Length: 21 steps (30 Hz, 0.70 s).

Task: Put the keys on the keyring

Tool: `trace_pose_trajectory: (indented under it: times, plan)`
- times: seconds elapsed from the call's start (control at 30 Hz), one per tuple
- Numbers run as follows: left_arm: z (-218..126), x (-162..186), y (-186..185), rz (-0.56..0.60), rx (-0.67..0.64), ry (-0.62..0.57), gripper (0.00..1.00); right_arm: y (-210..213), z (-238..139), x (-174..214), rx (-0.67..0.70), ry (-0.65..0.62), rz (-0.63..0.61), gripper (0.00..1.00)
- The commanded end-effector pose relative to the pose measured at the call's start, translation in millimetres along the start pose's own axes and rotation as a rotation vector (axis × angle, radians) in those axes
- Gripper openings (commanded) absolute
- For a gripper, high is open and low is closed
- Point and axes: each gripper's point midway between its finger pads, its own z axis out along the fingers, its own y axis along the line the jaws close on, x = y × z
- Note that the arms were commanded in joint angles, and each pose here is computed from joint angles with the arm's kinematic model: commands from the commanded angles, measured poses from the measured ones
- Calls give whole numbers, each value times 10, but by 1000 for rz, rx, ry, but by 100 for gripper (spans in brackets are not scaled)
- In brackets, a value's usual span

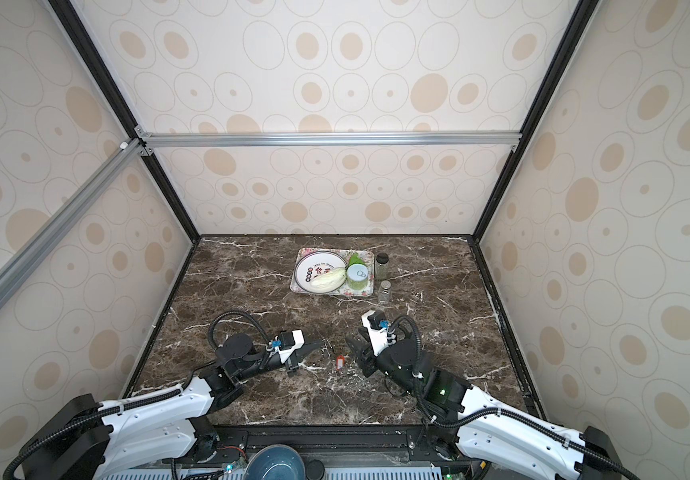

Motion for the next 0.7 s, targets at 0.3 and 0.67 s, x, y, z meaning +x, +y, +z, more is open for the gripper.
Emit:
trace_pose_trajectory:
  times: [0.3, 0.67]
  plan:
    - [-26, -267, 4, 43, -8, -85, 0, 56, 235, 256, -3, 149, -24, 44]
    - [-45, -300, -6, 49, -5, -95, 0, 281, 138, 152, -132, 94, -36, 44]
